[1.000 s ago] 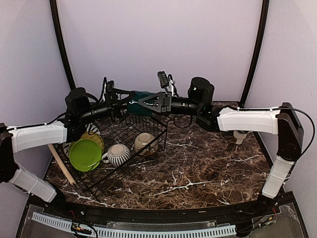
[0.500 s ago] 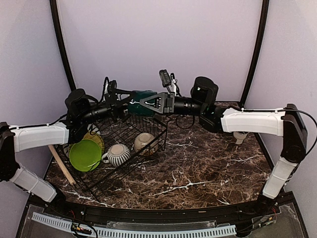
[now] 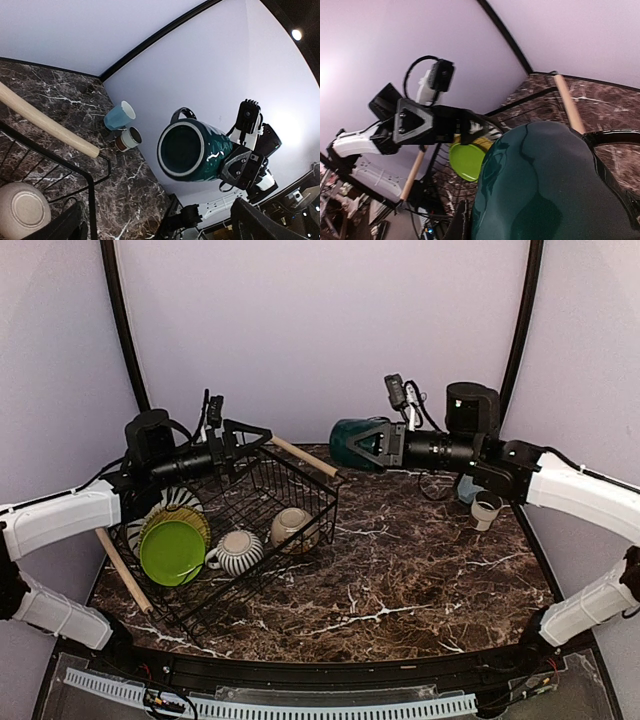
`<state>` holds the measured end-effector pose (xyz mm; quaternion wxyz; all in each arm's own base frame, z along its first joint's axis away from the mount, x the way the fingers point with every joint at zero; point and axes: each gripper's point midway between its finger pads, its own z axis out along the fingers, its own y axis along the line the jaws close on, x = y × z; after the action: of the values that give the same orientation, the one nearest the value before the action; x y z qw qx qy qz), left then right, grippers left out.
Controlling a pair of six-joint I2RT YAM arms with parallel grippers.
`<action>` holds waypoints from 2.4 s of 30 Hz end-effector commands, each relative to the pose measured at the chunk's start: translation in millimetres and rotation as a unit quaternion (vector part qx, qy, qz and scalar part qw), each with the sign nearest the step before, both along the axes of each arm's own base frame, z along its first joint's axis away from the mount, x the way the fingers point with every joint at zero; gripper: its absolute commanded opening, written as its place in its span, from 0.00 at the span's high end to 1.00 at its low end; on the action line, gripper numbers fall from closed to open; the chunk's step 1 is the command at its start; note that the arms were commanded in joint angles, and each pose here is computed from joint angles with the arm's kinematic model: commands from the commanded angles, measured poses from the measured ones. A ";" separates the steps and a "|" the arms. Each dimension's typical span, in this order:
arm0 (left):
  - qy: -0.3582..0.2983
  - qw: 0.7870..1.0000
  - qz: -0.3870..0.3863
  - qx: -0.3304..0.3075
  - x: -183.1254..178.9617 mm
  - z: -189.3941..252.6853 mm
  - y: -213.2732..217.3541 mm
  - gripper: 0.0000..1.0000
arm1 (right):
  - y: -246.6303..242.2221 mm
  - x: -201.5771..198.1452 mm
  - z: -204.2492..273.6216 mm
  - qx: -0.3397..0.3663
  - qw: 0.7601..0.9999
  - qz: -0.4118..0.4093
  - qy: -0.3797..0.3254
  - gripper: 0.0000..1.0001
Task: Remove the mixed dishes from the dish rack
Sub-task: Pass from the left arm to the right, then place the cup at the corner of the board.
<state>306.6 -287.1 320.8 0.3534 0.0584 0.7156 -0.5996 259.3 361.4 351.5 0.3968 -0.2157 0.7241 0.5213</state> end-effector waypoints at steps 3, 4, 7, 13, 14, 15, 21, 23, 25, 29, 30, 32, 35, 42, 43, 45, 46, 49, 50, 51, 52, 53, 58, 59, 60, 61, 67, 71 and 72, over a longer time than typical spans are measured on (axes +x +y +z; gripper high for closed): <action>-0.046 0.989 0.063 0.124 3.9 -7.1 26.0 0.01 | -142.4 49.7 -75.2 -0.258 0.912 -0.308 0.087 1.00; -0.056 0.988 0.066 0.132 5.4 -3.4 26.8 0.01 | -162.7 48.5 -90.3 -0.280 0.891 -0.334 0.126 1.00; -0.059 0.986 0.067 0.143 7.1 -5.8 27.4 0.01 | -208.3 36.7 -126.3 -0.328 0.835 -0.381 0.224 1.00; -0.043 0.986 0.058 0.151 13.9 -23.6 21.1 0.01 | -233.6 8.5 -157.8 -0.335 0.775 -0.424 0.328 1.00; -0.046 0.986 0.056 0.147 14.0 -23.0 20.0 0.01 | -237.8 6.8 -162.3 -0.335 0.768 -0.433 0.334 1.00; -0.041 0.987 0.056 0.146 14.1 -25.8 19.8 0.01 | -242.3 5.8 -166.0 -0.333 0.760 -0.441 0.341 1.00; -0.040 0.987 0.054 0.145 10.3 -26.8 21.3 0.01 | -284.1 3.9 -193.5 -0.308 0.706 -0.499 0.397 1.00; -0.041 0.986 0.058 0.149 8.4 -25.2 24.0 0.01 | -294.6 5.8 -198.7 -0.293 0.696 -0.512 0.410 1.00; -0.042 0.985 0.061 0.154 5.6 -25.0 27.1 0.01 | -303.8 11.6 -203.9 -0.275 0.691 -0.525 0.415 1.00; -0.043 0.983 0.072 0.162 2.3 -25.3 33.6 0.01 | -322.6 24.7 -216.1 -0.231 0.684 -0.536 0.438 1.00; -0.046 0.983 0.072 0.161 1.1 -23.1 34.4 0.01 | -326.9 27.7 -219.2 -0.221 0.681 -0.538 0.445 1.00; -0.045 0.983 0.072 0.162 -1.3 -23.4 35.8 0.01 | -336.4 32.1 -226.1 -0.205 0.672 -0.545 0.459 1.00; -0.046 0.982 0.077 0.165 -3.4 -22.5 39.2 0.01 | -344.2 40.5 -236.7 -0.190 0.666 -0.544 0.473 1.00; -0.041 0.980 0.084 0.173 -8.3 -23.4 45.3 0.01 | -343.5 59.4 -260.8 -0.166 0.653 -0.534 0.510 1.00; -0.040 0.980 0.084 0.173 -8.8 -22.9 45.5 0.01 | -344.1 60.8 -265.0 -0.165 0.650 -0.537 0.512 1.00; -0.041 0.981 0.084 0.172 -9.9 -21.2 45.9 0.01 | -354.9 63.4 -272.7 -0.153 0.637 -0.549 0.519 1.00; -0.040 0.981 0.083 0.173 -10.4 -21.8 46.1 0.01 | -357.1 63.3 -275.4 -0.151 0.630 -0.553 0.524 1.00; -0.039 0.980 0.086 0.175 -11.3 -21.2 47.6 0.01 | -363.9 62.0 -280.8 -0.154 0.615 -0.568 0.524 1.00; -0.039 0.980 0.086 0.174 -11.4 -21.2 47.7 0.01 | -366.3 61.3 -282.0 -0.156 0.611 -0.573 0.523 1.00; -0.036 0.980 0.086 0.173 -11.6 -23.1 47.9 0.01 | -368.0 60.8 -283.2 -0.158 0.607 -0.577 0.523 1.00; -0.036 0.981 0.085 0.172 -11.6 -23.4 47.4 0.01 | -369.0 60.7 -284.0 -0.158 0.605 -0.579 0.522 1.00; -0.032 0.981 0.085 0.172 -11.3 -25.4 47.0 0.01 | -369.1 60.7 -285.5 -0.159 0.605 -0.579 0.523 1.00; -0.027 0.982 0.079 0.167 -10.0 -27.7 43.8 0.01 | -366.8 66.1 -286.0 -0.158 0.616 -0.571 0.520 0.94; -0.025 0.982 0.079 0.168 -9.7 -28.7 43.4 0.01 | -365.9 66.0 -285.3 -0.158 0.617 -0.569 0.519 0.92; -0.024 0.982 0.078 0.167 -9.6 -28.8 43.2 0.01 | -365.7 66.5 -283.8 -0.155 0.619 -0.569 0.519 0.89; -0.023 0.982 0.077 0.169 -9.6 -30.2 42.8 0.01 | -365.2 65.9 -282.7 -0.155 0.620 -0.568 0.518 0.85; 0.011 0.978 0.066 0.195 -8.7 -53.9 41.5 0.01 | -363.0 67.5 -263.0 -0.144 0.640 -0.565 0.501 0.63; 0.042 0.974 0.047 0.216 -10.3 -76.1 37.7 0.02 | -361.0 66.0 -244.4 -0.133 0.657 -0.561 0.485 0.50; 0.047 0.973 0.042 0.221 -10.4 -81.6 36.7 0.02 | -360.9 65.6 -239.1 -0.133 0.663 -0.560 0.478 0.46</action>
<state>304.0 -249.0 268.6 0.3710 0.0699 0.8223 -0.4257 323.5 0.3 86.7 0.1487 0.4746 0.8602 0.1130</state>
